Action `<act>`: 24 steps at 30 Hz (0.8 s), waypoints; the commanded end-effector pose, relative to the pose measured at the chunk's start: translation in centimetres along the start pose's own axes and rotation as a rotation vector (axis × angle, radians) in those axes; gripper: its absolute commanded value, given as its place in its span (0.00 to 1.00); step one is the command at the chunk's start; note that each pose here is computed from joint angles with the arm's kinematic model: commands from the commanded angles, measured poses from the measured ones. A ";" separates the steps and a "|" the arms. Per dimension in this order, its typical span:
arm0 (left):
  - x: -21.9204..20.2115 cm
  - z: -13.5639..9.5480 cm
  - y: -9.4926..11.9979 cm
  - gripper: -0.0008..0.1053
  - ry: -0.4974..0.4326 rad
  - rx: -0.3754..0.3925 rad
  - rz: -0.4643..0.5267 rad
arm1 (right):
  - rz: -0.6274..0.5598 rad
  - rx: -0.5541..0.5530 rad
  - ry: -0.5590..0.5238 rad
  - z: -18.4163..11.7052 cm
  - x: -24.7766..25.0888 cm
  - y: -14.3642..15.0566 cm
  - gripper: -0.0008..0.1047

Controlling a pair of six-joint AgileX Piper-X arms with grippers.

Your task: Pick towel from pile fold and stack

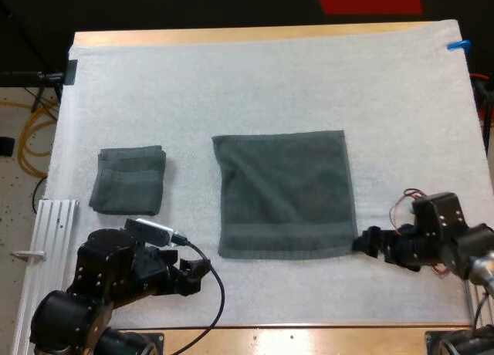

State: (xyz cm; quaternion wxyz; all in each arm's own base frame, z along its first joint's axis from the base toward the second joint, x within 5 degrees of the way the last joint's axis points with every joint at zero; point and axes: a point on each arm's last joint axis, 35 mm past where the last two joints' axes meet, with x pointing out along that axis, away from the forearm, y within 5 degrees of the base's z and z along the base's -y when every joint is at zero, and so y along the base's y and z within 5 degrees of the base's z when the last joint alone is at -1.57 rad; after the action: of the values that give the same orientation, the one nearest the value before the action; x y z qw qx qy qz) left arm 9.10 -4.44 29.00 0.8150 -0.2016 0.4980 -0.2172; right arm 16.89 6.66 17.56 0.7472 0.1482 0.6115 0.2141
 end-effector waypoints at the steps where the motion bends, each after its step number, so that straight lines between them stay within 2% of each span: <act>1: 0.0 0.3 -0.2 0.63 -0.023 -0.013 -0.041 | 0.038 0.014 -0.005 0.4 0.5 0.1 0.71; 10: 0.3 0.4 -0.2 0.63 -0.034 -0.017 -0.051 | 0.103 0.102 0.077 1.6 4.2 -1.2 0.71; 13: 0.3 0.4 -0.2 0.63 -0.034 -0.017 -0.051 | 0.132 0.130 0.092 1.9 5.0 -1.4 0.68; 16: 0.3 0.4 -0.2 0.63 -0.034 -0.017 -0.051 | 0.135 0.150 0.104 1.9 5.5 -1.6 0.58; 21: 0.3 0.4 -0.2 0.63 -0.034 -0.017 -0.051 | 0.128 0.153 0.107 1.9 5.6 -1.7 0.35; 24: 0.3 0.4 -0.2 0.63 -0.034 -0.017 -0.051 | 0.119 0.144 0.103 1.9 5.6 -1.7 0.15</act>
State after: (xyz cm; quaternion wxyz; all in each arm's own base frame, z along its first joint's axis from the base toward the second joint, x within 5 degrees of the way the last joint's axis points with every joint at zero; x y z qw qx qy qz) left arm 9.51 -4.66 29.01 0.8153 -0.2206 0.4847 -0.2274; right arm 19.93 8.04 12.50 0.6894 0.2286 0.6512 0.2199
